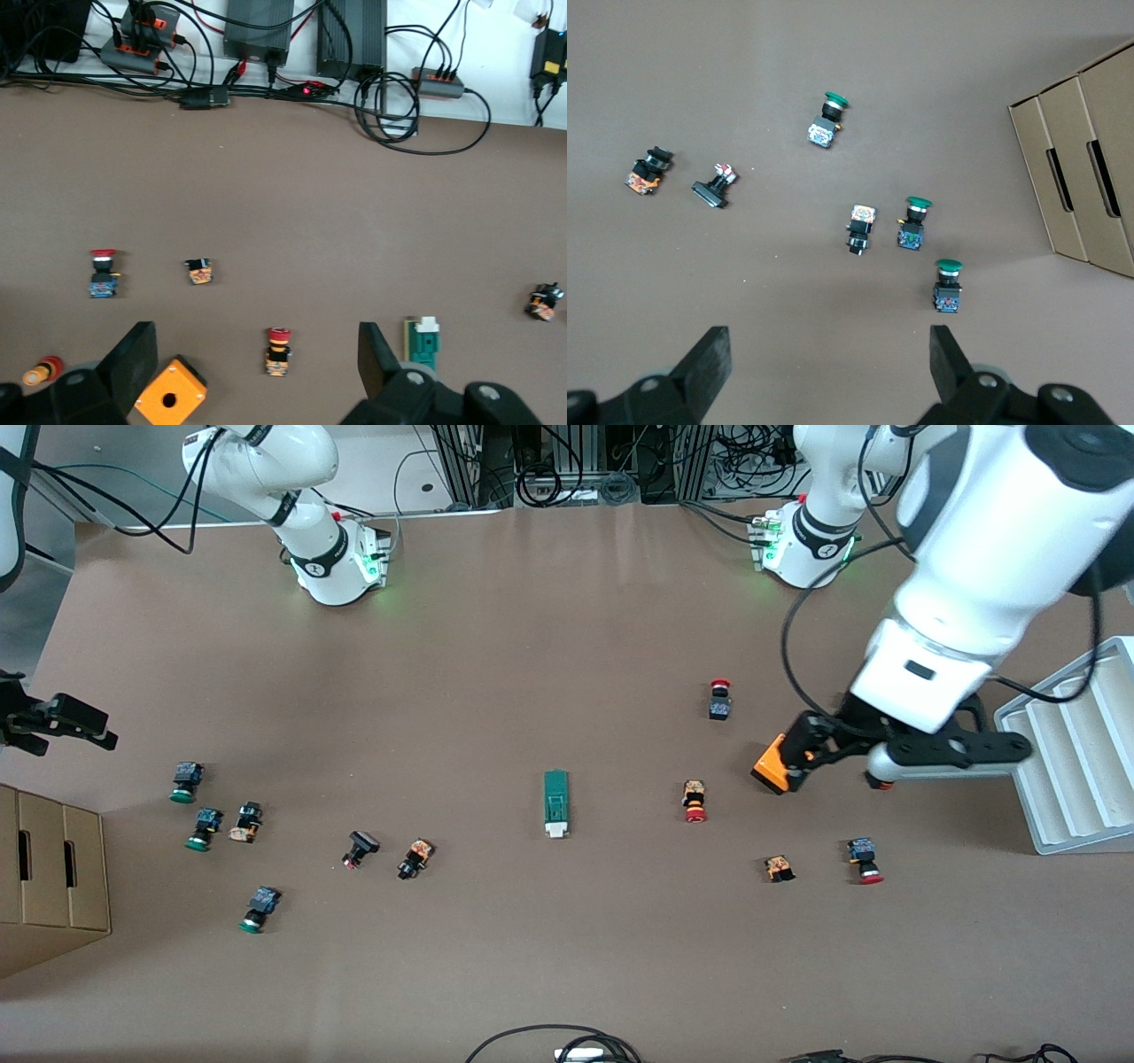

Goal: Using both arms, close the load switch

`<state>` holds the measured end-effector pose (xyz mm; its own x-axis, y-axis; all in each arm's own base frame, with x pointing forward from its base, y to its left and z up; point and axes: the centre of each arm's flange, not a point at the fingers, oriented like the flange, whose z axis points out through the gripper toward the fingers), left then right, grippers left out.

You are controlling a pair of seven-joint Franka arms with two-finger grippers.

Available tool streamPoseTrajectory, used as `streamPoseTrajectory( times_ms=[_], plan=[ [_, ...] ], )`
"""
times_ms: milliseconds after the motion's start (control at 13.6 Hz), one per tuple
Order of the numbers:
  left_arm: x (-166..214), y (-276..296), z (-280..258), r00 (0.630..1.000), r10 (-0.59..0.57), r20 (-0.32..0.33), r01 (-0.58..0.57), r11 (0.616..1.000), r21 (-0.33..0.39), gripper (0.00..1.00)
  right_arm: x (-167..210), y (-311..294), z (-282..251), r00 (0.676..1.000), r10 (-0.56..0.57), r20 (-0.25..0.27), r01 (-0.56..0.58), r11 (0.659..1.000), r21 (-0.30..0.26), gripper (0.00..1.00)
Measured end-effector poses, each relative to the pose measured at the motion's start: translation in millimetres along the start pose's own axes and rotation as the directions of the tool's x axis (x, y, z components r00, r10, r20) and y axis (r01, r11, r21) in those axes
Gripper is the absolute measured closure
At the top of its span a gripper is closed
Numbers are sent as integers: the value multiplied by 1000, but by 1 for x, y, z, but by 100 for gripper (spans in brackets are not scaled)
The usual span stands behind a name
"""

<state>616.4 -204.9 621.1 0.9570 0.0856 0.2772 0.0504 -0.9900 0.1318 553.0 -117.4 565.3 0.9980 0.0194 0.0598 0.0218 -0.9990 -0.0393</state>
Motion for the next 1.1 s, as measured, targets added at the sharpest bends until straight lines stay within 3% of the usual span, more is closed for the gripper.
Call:
streamPoseTrajectory(
  times_ms=[368, 736, 956, 1104],
  plan=[
    [3, -37, 11, 996, 29, 79, -33, 998, 49, 0, 5, -9, -2, 999, -43, -25, 43, 999, -6, 0],
    [3, -65, 18, 990, 9, 143, -20, 997, 79, 0, 15, -59, -9, 998, -42, -47, 42, 999, -2, 0],
    [11, -112, 19, 983, -59, 173, 45, 996, 81, 0, 17, -79, -13, 998, -37, -50, 37, 999, 2, 0],
    [13, -149, 21, 978, -48, 204, 29, 995, 94, 0, 17, -77, -14, 998, -34, -50, 34, 999, 2, 0]
  ],
)
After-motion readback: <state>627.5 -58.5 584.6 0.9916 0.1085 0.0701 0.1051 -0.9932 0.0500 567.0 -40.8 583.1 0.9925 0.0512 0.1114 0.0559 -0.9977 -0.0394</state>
